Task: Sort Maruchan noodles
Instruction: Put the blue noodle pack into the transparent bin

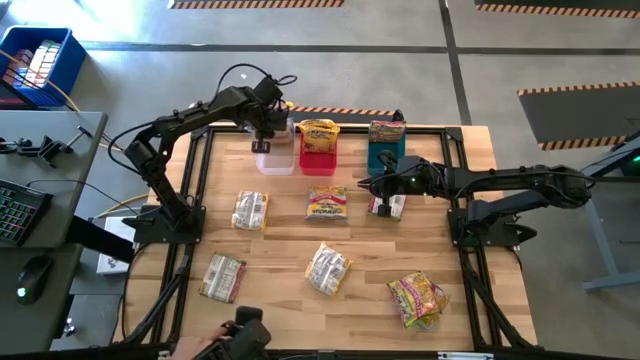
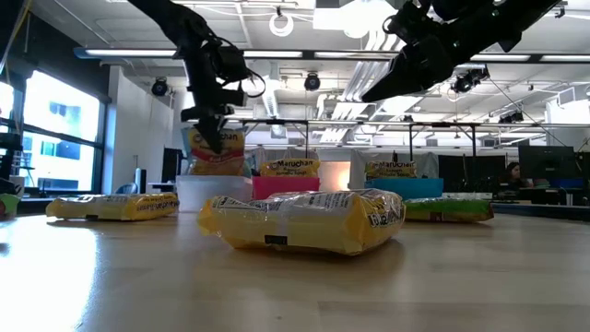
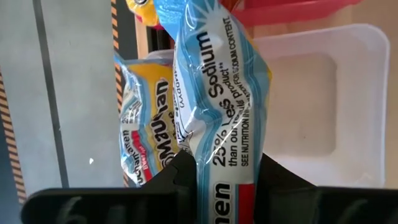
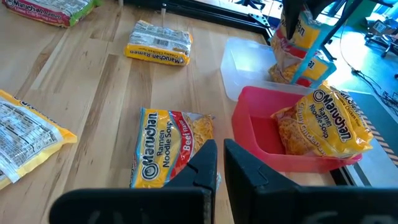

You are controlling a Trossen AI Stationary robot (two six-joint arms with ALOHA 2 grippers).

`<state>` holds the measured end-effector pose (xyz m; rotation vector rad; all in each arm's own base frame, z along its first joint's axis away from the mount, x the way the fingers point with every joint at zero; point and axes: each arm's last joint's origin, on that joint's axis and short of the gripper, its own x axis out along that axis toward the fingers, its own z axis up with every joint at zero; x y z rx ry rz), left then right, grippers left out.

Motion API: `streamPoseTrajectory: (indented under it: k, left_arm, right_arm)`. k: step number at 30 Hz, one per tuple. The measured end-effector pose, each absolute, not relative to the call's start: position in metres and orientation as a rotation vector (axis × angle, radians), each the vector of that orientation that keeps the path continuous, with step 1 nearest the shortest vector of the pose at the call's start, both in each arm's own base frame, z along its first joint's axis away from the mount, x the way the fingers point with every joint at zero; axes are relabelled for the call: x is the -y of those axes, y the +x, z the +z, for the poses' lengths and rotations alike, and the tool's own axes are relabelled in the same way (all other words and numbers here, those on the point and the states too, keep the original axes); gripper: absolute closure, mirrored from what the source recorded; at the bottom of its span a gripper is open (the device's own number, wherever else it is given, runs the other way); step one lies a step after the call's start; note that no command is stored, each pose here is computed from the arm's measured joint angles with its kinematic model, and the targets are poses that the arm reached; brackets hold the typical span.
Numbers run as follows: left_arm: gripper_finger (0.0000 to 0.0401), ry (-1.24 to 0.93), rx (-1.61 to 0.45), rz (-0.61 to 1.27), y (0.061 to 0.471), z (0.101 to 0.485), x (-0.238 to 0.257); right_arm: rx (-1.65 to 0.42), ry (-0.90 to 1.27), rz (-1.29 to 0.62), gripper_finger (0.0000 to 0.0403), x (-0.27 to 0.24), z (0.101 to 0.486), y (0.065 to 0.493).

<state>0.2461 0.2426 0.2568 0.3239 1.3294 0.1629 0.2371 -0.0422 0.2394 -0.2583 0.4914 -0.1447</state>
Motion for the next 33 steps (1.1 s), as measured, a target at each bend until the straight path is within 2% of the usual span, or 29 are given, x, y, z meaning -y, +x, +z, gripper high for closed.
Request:
streamPoseTrajectory:
  k: [8, 20, 33]
  left_arm:
    - [0.0346, 0.340, -1.303, 0.145, 0.254, 0.256, -0.239]
    - [0.0346, 0.304, -1.273, 0.124, 0.267, 0.234, -0.249]
    - [0.0346, 0.287, -1.154, 0.139, 0.271, 0.240, -0.253]
  right_arm:
    - [-0.490, -0.258, -0.145, 0.0391, 0.042, 0.240, 0.237]
    - [-0.478, -0.251, -0.108, 0.0391, 0.041, 0.240, 0.238]
    - [-0.478, -0.251, -0.108, 0.0391, 0.041, 0.240, 0.238]
